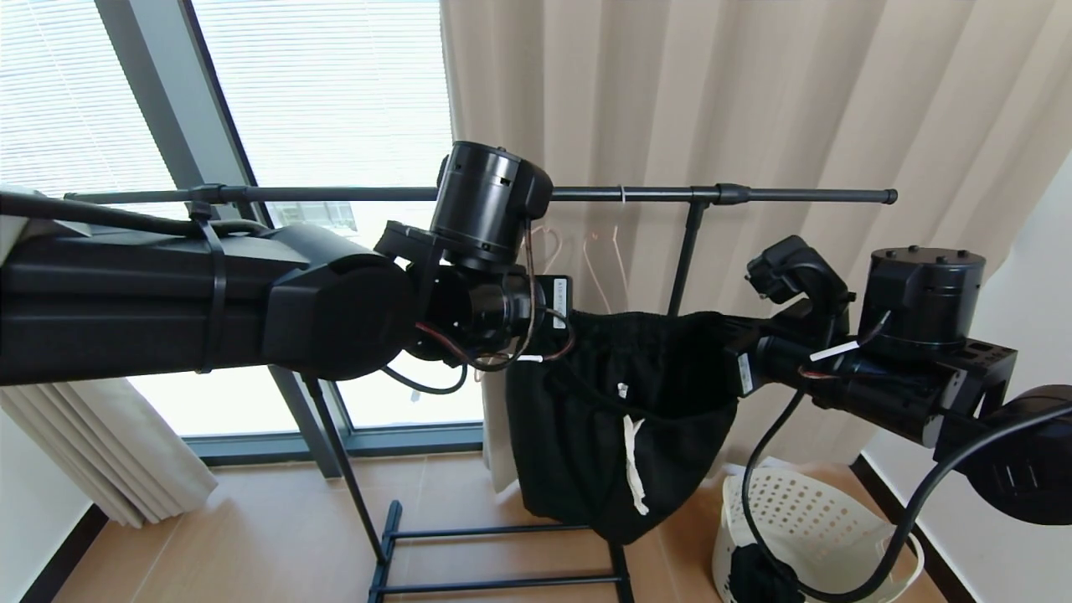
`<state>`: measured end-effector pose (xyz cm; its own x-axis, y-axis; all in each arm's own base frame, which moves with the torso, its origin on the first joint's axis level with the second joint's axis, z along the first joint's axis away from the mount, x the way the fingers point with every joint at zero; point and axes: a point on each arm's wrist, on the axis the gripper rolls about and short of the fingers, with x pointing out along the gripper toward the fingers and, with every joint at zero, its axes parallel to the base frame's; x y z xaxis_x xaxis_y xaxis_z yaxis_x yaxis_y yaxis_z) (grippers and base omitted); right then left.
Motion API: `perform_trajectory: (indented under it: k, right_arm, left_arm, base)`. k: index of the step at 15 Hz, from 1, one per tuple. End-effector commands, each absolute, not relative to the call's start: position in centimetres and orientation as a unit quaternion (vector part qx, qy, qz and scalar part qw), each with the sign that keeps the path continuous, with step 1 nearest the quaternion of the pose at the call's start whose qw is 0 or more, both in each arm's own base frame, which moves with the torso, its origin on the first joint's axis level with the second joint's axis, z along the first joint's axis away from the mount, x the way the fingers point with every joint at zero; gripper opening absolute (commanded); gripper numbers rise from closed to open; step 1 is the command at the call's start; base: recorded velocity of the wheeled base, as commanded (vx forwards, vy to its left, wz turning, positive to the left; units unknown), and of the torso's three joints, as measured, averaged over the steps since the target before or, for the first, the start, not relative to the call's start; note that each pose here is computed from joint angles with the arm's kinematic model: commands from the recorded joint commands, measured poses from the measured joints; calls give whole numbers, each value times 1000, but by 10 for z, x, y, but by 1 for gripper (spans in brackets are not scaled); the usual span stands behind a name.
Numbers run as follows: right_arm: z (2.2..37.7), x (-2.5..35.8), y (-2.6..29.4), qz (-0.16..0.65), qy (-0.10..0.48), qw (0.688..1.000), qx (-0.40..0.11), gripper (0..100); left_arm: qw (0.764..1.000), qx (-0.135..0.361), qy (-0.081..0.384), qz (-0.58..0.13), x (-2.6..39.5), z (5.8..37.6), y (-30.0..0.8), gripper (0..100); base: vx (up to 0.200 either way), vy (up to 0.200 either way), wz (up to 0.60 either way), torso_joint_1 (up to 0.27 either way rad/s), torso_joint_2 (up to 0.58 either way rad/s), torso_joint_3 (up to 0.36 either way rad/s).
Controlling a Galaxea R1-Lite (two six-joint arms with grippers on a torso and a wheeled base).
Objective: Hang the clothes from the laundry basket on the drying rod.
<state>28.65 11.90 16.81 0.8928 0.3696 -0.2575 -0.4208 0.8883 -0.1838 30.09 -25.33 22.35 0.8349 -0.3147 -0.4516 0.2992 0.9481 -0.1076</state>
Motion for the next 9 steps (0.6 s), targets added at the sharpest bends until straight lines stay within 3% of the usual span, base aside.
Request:
perform_trajectory:
  k: [1,6,7,9]
  right_arm:
    - [182,280,115,202,86,969,-114,0]
    - [187,275,113,200,80,970,-113,0]
    - [187,275,113,200,79,970,-113,0]
    - [187,275,113,198,79,970,-114,0]
  left_arm:
    - [954,3,259,-152,302,208,-249,0]
    - [947,22,285,-149,298,189,-247,0]
    - [945,26,289,-149,295,187,-247,100]
    - [943,31,297,-149,293,182,-246,100]
  base:
    - [0,0,0,0,0,0]
    - [0,0,0,0,0,0]
    - [0,0,0,0,0,0]
    - [0,0,0,0,0,0]
